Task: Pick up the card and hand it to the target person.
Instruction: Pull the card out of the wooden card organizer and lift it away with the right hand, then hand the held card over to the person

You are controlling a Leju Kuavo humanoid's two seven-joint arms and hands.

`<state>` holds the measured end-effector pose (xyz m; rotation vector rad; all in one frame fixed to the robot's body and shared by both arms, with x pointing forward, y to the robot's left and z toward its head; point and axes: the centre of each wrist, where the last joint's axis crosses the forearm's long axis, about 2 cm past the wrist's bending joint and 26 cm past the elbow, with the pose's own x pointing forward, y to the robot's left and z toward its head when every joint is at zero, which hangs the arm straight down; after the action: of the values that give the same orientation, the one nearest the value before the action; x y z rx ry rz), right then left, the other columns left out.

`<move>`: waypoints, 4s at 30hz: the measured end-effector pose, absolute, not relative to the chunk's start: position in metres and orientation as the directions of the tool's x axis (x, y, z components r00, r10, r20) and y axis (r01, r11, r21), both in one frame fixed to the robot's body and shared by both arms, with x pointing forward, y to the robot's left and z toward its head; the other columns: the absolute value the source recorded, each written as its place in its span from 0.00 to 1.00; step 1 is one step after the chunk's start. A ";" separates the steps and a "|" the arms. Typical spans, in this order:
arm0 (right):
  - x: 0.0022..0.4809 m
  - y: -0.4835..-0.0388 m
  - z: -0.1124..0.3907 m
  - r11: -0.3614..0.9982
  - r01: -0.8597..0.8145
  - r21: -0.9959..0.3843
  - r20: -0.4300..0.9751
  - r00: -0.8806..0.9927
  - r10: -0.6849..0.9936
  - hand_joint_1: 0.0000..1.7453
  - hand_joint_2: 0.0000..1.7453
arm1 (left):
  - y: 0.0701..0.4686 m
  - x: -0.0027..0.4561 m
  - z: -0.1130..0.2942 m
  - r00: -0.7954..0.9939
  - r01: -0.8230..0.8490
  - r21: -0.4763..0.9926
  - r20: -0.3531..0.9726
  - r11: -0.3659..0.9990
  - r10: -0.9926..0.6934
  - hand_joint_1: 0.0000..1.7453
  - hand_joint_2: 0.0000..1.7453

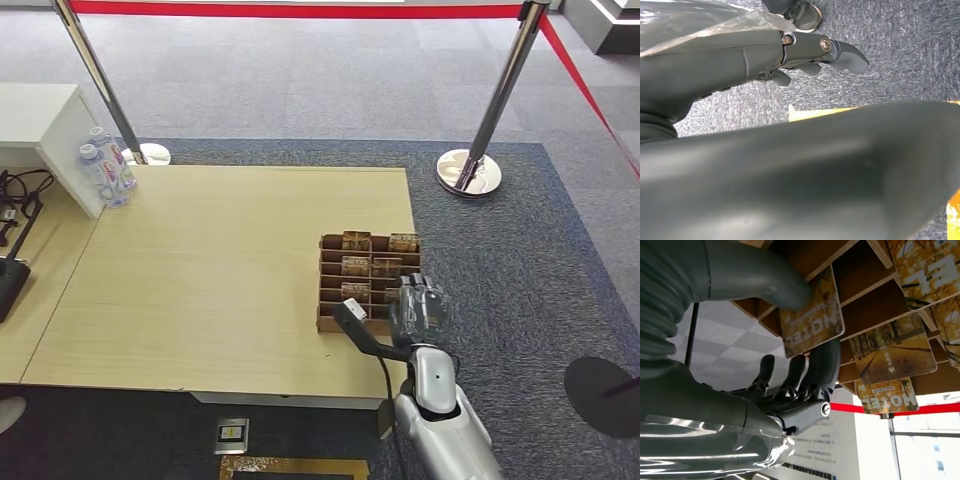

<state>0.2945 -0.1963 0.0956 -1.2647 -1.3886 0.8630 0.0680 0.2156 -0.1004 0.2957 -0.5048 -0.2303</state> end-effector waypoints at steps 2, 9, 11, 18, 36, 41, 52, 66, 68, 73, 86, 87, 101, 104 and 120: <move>0.295 -0.196 0.096 0.190 0.237 -0.953 0.214 0.078 0.974 0.71 1.00 | 0.216 0.068 -0.100 0.851 0.143 0.333 0.439 0.932 -0.288 0.00 0.00; 0.294 -0.194 0.097 0.195 0.238 -0.951 0.219 0.077 0.973 0.71 1.00 | 0.215 0.068 -0.100 0.851 0.145 0.333 0.439 0.932 -0.289 0.00 0.00; 0.294 -0.193 0.097 0.197 0.238 -0.951 0.221 0.077 0.972 0.72 1.00 | 0.215 0.068 -0.100 0.851 0.145 0.333 0.438 0.932 -0.290 0.00 0.00; 0.294 -0.192 0.098 0.200 0.236 -0.951 0.223 0.074 0.972 0.74 1.00 | 0.215 0.069 -0.100 0.852 0.149 0.335 0.434 0.931 -0.292 0.00 0.00; 0.293 -0.186 0.115 0.323 0.223 -0.920 0.324 -0.037 0.945 0.85 1.00 | 0.215 0.069 -0.100 0.850 0.154 0.344 0.432 0.926 -0.301 0.00 0.00; 0.293 -0.184 0.123 0.360 0.229 -0.905 0.352 -0.077 0.933 0.83 1.00 | 0.216 0.070 -0.100 0.853 0.157 0.336 0.428 0.929 -0.299 0.00 0.00; 0.289 -0.177 0.140 0.382 0.286 -0.879 0.349 -0.162 0.923 0.83 1.00 | 0.216 0.070 -0.100 0.852 0.151 0.355 0.426 0.923 -0.304 0.00 0.00; 0.277 -0.161 0.164 0.542 0.229 -0.809 0.447 -0.360 0.819 0.84 1.00 | 0.216 0.071 -0.100 0.843 0.161 0.362 0.434 0.918 -0.319 0.00 0.00; 0.276 -0.156 0.165 0.572 0.180 -0.800 0.476 -0.390 0.789 0.83 1.00 | 0.216 0.072 -0.100 0.841 0.167 0.362 0.433 0.917 -0.324 0.00 0.00; 0.285 -0.139 0.169 0.619 0.059 -0.783 0.533 -0.447 0.718 0.84 1.00 | 0.216 0.076 -0.099 0.839 0.178 0.363 0.430 0.914 -0.334 0.00 0.00; 0.319 -0.105 0.171 0.621 -0.076 -0.780 0.583 -0.449 0.677 0.84 1.00 | 0.215 0.081 -0.098 0.834 0.187 0.367 0.432 0.911 -0.344 0.00 0.00; 0.320 -0.105 0.170 0.619 -0.079 -0.781 0.583 -0.447 0.678 0.84 1.00 | 0.215 0.081 -0.098 0.834 0.187 0.367 0.432 0.911 -0.345 0.00 0.00; 0.343 -0.079 0.170 0.601 -0.187 -0.777 0.613 -0.439 0.657 0.10 1.00 | 0.215 0.081 -0.098 0.840 0.184 0.368 0.423 0.911 -0.340 0.00 0.00; 0.349 -0.065 0.173 0.594 -0.217 -0.774 0.621 -0.444 0.646 0.00 1.00 | 0.215 0.081 -0.098 0.845 0.178 0.369 0.418 0.912 -0.334 0.00 0.00; 0.342 -0.024 0.182 0.613 -0.259 -0.746 0.647 -0.500 0.576 0.00 0.00 | 0.217 0.074 -0.099 0.852 0.149 0.386 0.417 0.910 -0.316 0.00 0.00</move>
<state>0.3424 -0.0242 0.1822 -0.2552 -1.8307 1.0376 0.0737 0.2166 -0.0990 0.3515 -0.4937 -0.2499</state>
